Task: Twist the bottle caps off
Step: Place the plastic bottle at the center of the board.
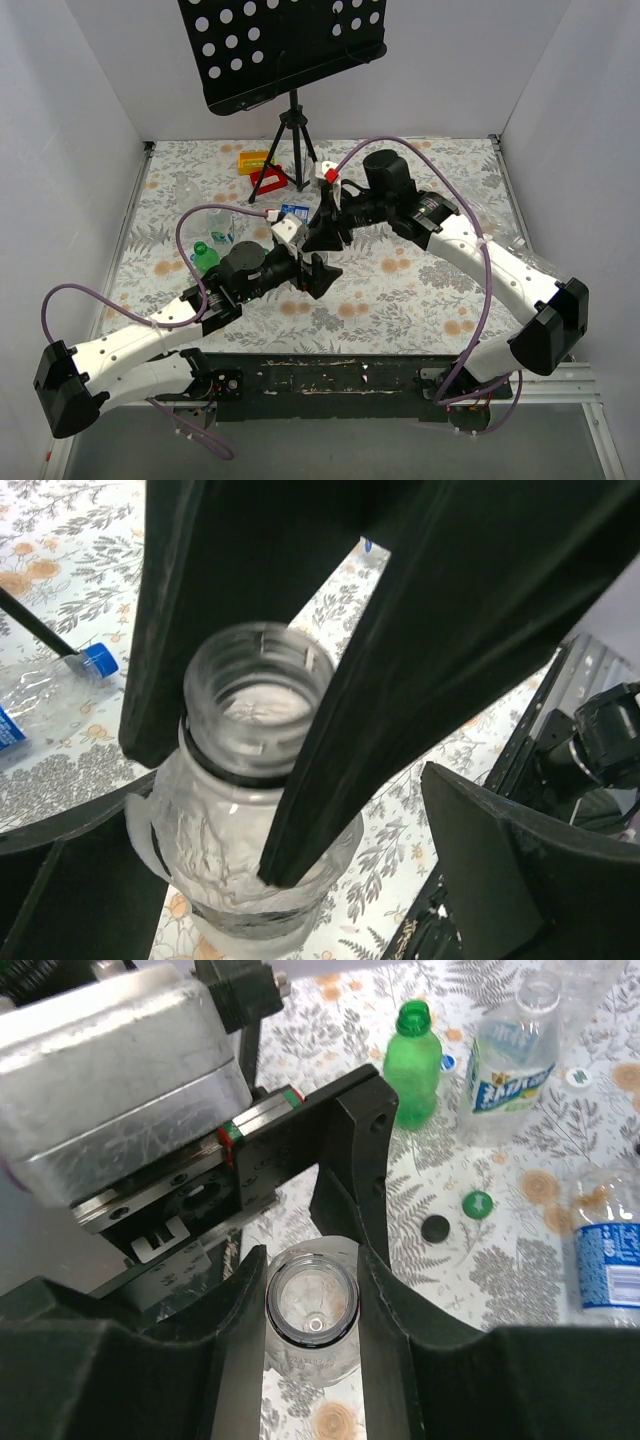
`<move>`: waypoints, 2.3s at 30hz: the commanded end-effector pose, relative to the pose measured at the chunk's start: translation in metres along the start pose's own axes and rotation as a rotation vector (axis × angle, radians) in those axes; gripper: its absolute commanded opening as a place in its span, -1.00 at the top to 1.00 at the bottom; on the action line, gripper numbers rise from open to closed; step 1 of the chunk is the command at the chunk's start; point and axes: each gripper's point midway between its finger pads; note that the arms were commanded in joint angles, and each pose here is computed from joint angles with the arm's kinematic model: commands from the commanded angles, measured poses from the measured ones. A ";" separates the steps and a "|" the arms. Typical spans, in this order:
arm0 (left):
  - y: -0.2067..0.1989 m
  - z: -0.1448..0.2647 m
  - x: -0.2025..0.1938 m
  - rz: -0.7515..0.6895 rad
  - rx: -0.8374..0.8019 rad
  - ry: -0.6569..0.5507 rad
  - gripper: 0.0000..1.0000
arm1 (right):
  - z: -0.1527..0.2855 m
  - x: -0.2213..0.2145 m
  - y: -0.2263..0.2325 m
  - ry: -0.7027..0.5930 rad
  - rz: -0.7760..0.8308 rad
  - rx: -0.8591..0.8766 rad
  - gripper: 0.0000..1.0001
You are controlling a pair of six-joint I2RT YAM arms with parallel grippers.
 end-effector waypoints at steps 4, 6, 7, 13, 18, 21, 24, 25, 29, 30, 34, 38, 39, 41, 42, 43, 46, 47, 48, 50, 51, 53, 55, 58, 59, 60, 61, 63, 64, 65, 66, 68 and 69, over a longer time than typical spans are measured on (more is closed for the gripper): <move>0.005 0.006 0.004 -0.106 0.023 0.115 -0.79 | 0.005 -0.015 -0.026 0.117 0.154 -0.203 0.97; 0.011 0.005 0.004 -0.121 0.055 0.129 -0.68 | 0.005 -0.016 -0.028 0.122 0.160 -0.215 0.97; 0.012 0.005 0.003 -0.128 0.057 0.135 -0.63 | 0.005 -0.015 -0.029 0.120 0.164 -0.221 0.97; 0.011 -0.002 -0.009 -0.138 0.039 0.176 -0.26 | 0.003 -0.016 -0.026 0.117 0.153 -0.202 0.97; 0.011 -0.006 -0.008 -0.129 0.043 0.158 -0.35 | -0.001 -0.018 -0.017 0.108 0.121 -0.149 0.97; 0.010 -0.007 -0.005 -0.117 0.038 0.130 -0.47 | -0.003 -0.019 -0.014 0.104 0.101 -0.129 0.97; 0.010 -0.009 -0.007 -0.110 0.038 0.130 -0.46 | -0.005 -0.019 -0.013 0.102 0.091 -0.119 0.97; 0.010 -0.009 -0.010 -0.106 0.038 0.133 -0.46 | -0.005 -0.019 -0.012 0.099 0.085 -0.113 0.97; 0.011 -0.010 -0.012 -0.096 0.046 0.124 -0.35 | -0.005 -0.018 -0.006 0.088 0.053 -0.085 0.97; 0.012 -0.010 -0.012 -0.100 0.049 0.121 -0.26 | -0.005 -0.017 -0.007 0.086 0.052 -0.088 0.97; 0.011 -0.008 -0.014 -0.111 0.041 0.133 0.27 | -0.004 -0.018 -0.011 0.083 0.048 -0.100 0.97; 0.011 -0.003 -0.015 -0.118 0.039 0.147 0.55 | -0.003 -0.017 -0.013 0.083 0.053 -0.104 0.53; 0.011 -0.002 -0.016 -0.117 0.039 0.150 0.57 | -0.002 -0.016 -0.014 0.080 0.052 -0.108 0.13; 0.011 0.003 -0.019 -0.118 0.039 0.159 0.62 | 0.004 -0.011 -0.016 0.066 0.048 -0.102 -0.30; 0.011 0.006 -0.022 -0.118 0.040 0.162 0.63 | 0.008 -0.007 -0.019 0.055 0.045 -0.107 -0.41; 0.012 0.010 -0.025 -0.115 0.040 0.167 0.64 | 0.013 -0.004 -0.021 0.043 0.047 -0.109 -0.46; 0.012 0.018 -0.028 -0.109 0.040 0.160 0.67 | 0.023 0.000 -0.024 0.016 0.042 -0.113 -0.51; 0.011 0.021 -0.028 -0.104 0.040 0.157 0.68 | 0.024 0.000 -0.024 0.013 0.037 -0.113 -0.51; 0.011 0.022 -0.029 -0.103 0.040 0.154 0.68 | 0.025 -0.002 -0.023 0.013 0.035 -0.108 -0.51; 0.012 0.025 -0.033 -0.100 0.042 0.168 0.69 | 0.025 -0.005 -0.023 0.017 0.025 -0.103 -0.52; 0.012 0.026 -0.035 -0.098 0.044 0.172 0.70 | 0.026 -0.006 -0.023 0.014 0.027 -0.098 -0.52; 0.013 0.027 -0.041 -0.098 0.046 0.186 0.70 | 0.029 -0.008 -0.022 0.008 0.020 -0.083 -0.52; 0.014 0.029 -0.048 -0.095 0.051 0.198 0.70 | 0.032 -0.007 -0.020 -0.008 0.014 -0.066 -0.52; 0.017 0.031 -0.054 -0.093 0.062 0.204 0.71 | 0.037 -0.006 -0.016 -0.031 0.010 -0.034 -0.53; 0.018 0.031 -0.057 -0.094 0.067 0.209 0.71 | 0.040 -0.004 -0.013 -0.043 0.010 -0.018 -0.54; 0.020 0.032 -0.058 -0.093 0.078 0.209 0.72 | 0.044 -0.002 -0.013 -0.055 0.005 -0.009 -0.54; 0.023 0.033 -0.060 -0.095 0.094 0.212 0.75 | 0.047 -0.001 -0.012 -0.064 0.003 0.001 -0.54; 0.035 0.036 -0.060 -0.097 0.159 0.206 0.78 | 0.055 0.000 -0.016 -0.087 0.001 -0.006 -0.54; 0.042 0.039 -0.058 -0.100 0.204 0.193 0.78 | 0.060 -0.003 -0.020 -0.095 -0.011 -0.011 -0.54; 0.057 0.043 -0.057 -0.102 0.287 0.174 0.78 | 0.064 -0.008 -0.024 -0.101 -0.021 -0.013 -0.54; 0.067 0.047 -0.055 -0.107 0.347 0.152 0.78 | 0.067 -0.013 -0.028 -0.107 -0.030 -0.023 -0.54; 0.088 0.056 -0.049 -0.108 0.463 0.086 0.79 | 0.069 -0.034 -0.037 -0.105 -0.059 -0.035 -0.54; 0.094 0.061 -0.045 -0.110 0.498 0.047 0.79 | 0.070 -0.040 -0.040 -0.106 -0.060 -0.036 -0.54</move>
Point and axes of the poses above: each gripper's point midway between its finger pads, its own z axis back along the fingers, its own y axis along the line the jaws close on, x = y × z, and after that the axes turned 8 degrees about -z, right-handed
